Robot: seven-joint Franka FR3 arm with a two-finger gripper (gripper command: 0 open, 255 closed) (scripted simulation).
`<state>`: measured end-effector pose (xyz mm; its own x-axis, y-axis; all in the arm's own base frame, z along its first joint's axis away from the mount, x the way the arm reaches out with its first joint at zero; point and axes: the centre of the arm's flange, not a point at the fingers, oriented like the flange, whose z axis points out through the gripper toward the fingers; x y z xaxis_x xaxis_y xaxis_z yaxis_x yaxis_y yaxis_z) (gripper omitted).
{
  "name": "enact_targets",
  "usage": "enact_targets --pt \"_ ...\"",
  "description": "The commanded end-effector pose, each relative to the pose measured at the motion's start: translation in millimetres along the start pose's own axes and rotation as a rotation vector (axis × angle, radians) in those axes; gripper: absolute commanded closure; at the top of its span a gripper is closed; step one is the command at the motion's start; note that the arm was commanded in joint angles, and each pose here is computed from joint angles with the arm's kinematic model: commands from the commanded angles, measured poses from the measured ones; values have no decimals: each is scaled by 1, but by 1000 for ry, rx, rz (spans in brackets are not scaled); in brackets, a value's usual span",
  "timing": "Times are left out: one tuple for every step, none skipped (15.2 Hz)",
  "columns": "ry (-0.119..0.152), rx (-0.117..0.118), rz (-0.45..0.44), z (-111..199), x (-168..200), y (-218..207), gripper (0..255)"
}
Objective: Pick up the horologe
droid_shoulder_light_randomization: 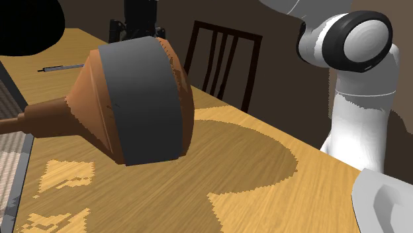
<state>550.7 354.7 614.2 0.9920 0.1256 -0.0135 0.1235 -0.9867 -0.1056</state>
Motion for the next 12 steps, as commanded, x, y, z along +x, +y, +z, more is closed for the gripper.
enact_targets --pt "0 0 0 11 0 1 0" --pt "0 0 0 19 0 2 0" --pt "0 0 0 19 0 2 0" --pt "0 0 0 19 0 2 0" --pt "0 0 0 20 0 2 255" --pt "0 0 0 19 0 2 255" --pt "0 0 0 19 0 2 255" --pt "0 0 0 19 0 2 255" --pt "0 0 0 19 0 2 255" --pt "0 0 0 19 0 2 255" --pt "0 0 0 19 0 2 255" --pt "0 0 0 19 0 2 255"
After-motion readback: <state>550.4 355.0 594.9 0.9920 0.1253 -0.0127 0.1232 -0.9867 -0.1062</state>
